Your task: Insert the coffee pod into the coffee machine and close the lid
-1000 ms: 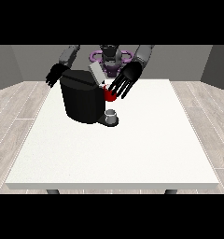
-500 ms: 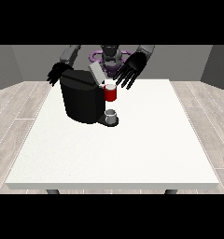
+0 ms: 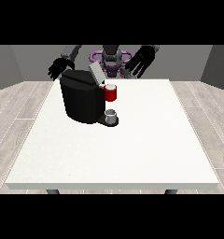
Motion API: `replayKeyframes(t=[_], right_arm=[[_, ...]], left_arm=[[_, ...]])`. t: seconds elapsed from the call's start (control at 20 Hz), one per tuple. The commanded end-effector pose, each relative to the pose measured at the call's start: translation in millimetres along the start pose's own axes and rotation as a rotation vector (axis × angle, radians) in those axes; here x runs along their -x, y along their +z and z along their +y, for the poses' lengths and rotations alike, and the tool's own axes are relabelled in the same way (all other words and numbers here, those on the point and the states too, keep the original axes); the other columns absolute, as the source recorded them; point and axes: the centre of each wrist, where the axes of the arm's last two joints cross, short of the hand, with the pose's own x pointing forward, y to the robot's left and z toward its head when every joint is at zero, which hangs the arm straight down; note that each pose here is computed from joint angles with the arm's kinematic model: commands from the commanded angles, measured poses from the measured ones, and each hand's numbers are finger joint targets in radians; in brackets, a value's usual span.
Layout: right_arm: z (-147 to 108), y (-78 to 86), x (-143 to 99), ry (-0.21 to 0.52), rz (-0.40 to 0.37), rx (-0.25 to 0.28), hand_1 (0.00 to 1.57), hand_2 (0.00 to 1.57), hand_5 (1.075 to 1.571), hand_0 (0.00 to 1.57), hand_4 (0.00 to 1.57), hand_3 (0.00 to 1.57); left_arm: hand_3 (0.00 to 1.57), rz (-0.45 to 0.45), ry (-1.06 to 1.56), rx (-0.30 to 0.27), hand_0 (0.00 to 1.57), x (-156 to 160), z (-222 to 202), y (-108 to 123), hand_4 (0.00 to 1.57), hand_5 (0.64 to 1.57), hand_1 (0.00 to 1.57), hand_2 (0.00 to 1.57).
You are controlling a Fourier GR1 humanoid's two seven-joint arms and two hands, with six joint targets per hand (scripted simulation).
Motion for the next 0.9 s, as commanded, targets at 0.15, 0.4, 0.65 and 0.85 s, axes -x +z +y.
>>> replayKeyframes(t=[0.15,0.4,0.65,0.85], right_arm=[[-40,16.9,12,0.046,0.045,0.037,0.00,0.00,1.571,0.00,0.49,0.00],[-19,18.7,-5,0.087,0.083,-0.063,0.00,0.00,1.571,0.00,0.35,0.00],[-24,8.9,-24,0.108,0.039,-0.129,0.00,0.00,1.571,0.00,0.00,0.00],[-31,-3.0,-43,0.076,-0.004,-0.165,0.00,0.00,1.571,0.00,0.00,0.00]], left_arm=[[0.00,-0.004,0.476,-0.035,0.00,54,-75,29,0.24,1.571,0.00,0.00],[0.00,0.089,0.624,-0.027,0.00,76,-119,52,0.00,1.571,0.00,0.00],[0.00,0.143,0.771,0.007,0.00,81,-157,67,0.21,1.571,0.00,0.00],[0.00,0.120,0.804,-0.012,0.00,90,-150,78,0.00,1.571,0.00,0.00]])
